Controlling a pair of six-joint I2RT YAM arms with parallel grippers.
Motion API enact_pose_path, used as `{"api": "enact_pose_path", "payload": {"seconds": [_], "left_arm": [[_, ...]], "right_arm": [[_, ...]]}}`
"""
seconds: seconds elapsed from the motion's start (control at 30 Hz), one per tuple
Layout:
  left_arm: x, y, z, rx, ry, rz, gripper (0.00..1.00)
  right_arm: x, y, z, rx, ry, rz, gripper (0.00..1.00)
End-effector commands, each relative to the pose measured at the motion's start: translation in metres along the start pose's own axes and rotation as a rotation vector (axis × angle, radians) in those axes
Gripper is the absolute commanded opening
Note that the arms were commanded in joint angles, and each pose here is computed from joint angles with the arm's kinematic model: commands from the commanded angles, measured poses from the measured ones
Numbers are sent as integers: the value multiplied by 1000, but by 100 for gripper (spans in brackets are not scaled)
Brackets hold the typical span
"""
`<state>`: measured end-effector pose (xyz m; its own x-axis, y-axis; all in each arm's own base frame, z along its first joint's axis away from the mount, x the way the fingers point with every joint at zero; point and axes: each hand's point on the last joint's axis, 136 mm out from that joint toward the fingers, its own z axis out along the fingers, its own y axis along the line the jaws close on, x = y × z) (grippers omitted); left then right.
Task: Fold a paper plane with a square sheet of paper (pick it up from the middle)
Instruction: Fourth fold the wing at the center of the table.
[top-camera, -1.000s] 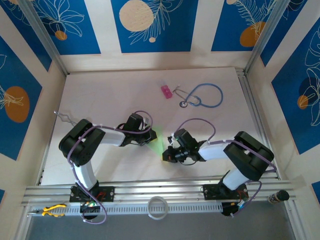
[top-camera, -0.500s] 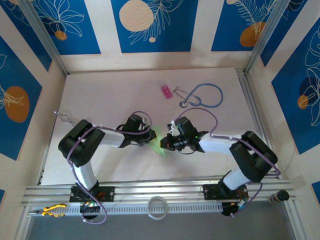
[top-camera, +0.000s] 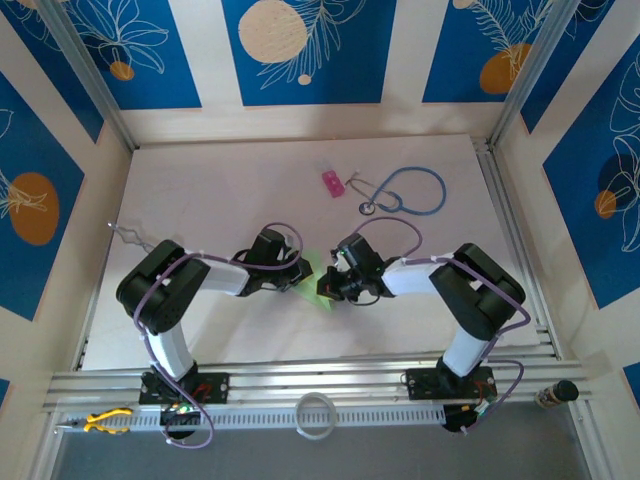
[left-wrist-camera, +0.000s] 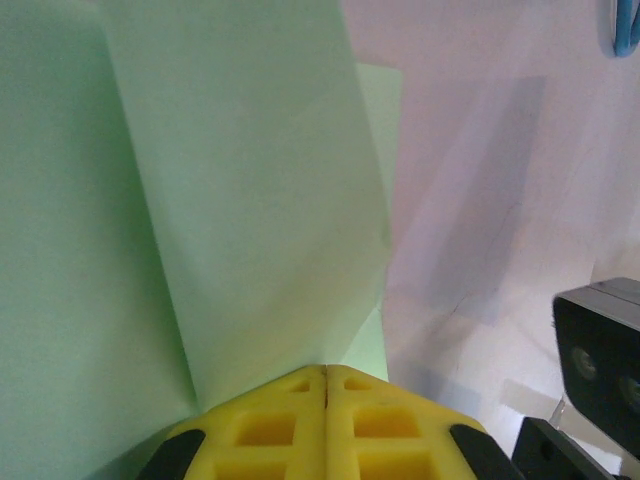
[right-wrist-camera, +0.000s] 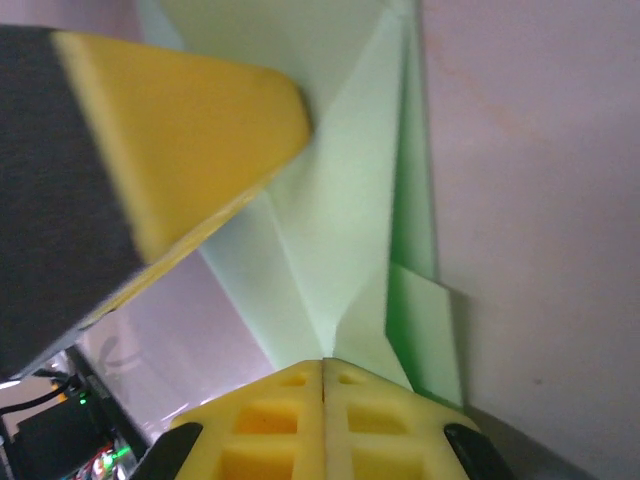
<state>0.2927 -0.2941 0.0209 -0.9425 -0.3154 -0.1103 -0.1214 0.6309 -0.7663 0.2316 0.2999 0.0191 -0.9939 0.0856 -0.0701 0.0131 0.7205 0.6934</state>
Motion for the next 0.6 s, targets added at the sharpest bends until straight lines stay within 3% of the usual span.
{"api": "enact_pose_path", "payload": {"seconds": [0.0,0.2,0.57], "left_arm": [[7,30,-1,-106,-8,-24,7],[2,0,-5,-30,-1,51,10],[2,-38,-31,10,25,194,15]], "right_arm": [[11,-26,2,88,15,24,3],[36,-55,6,128,75,73,2],[31,-56,2,177,71,44,2]]}}
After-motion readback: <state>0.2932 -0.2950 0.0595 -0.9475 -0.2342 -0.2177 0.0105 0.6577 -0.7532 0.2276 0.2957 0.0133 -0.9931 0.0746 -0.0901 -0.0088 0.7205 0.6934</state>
